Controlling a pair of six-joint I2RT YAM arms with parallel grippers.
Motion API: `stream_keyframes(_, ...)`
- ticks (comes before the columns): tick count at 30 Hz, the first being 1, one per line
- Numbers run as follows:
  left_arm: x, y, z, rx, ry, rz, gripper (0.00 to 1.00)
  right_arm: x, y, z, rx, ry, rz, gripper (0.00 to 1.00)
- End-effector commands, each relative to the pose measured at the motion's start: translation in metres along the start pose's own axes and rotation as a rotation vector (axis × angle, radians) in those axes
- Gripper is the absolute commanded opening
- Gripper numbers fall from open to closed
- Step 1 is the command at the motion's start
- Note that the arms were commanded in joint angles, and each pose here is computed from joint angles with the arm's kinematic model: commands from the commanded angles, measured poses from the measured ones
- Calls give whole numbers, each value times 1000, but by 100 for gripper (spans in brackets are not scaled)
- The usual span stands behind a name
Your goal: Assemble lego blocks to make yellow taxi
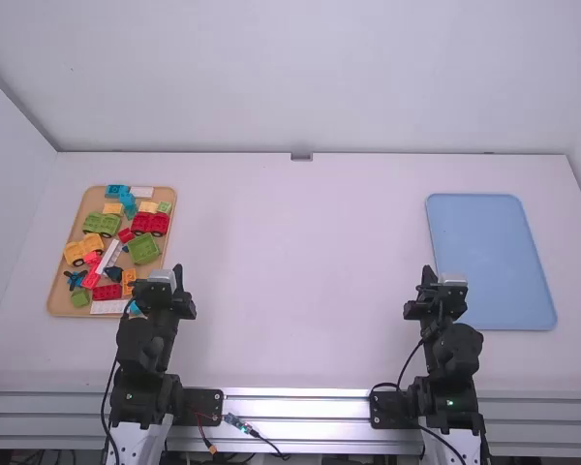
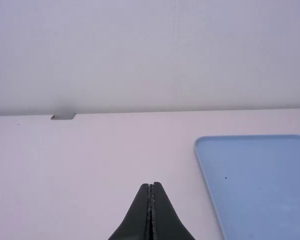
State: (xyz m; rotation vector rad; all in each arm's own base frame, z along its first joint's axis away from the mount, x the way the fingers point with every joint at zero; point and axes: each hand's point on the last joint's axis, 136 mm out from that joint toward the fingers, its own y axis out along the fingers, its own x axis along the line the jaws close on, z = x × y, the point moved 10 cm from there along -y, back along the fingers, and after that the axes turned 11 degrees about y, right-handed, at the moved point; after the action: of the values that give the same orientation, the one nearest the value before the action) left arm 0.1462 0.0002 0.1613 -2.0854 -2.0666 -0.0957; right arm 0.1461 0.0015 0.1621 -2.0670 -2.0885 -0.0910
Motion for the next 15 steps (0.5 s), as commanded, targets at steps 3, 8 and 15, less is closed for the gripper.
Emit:
stream_keyframes(3, 0, 0, 0, 0, 0, 0, 0, 0, 0, 0, 0, 1, 0, 1)
stream_keyframes(8, 0, 0, -2, 1, -1, 1, 2, 0, 0, -2, 5, 2, -1, 2)
stream_keyframes(15, 2, 1, -10, 15, -4, 4, 8, 3, 1, -10, 28, 3, -5, 8)
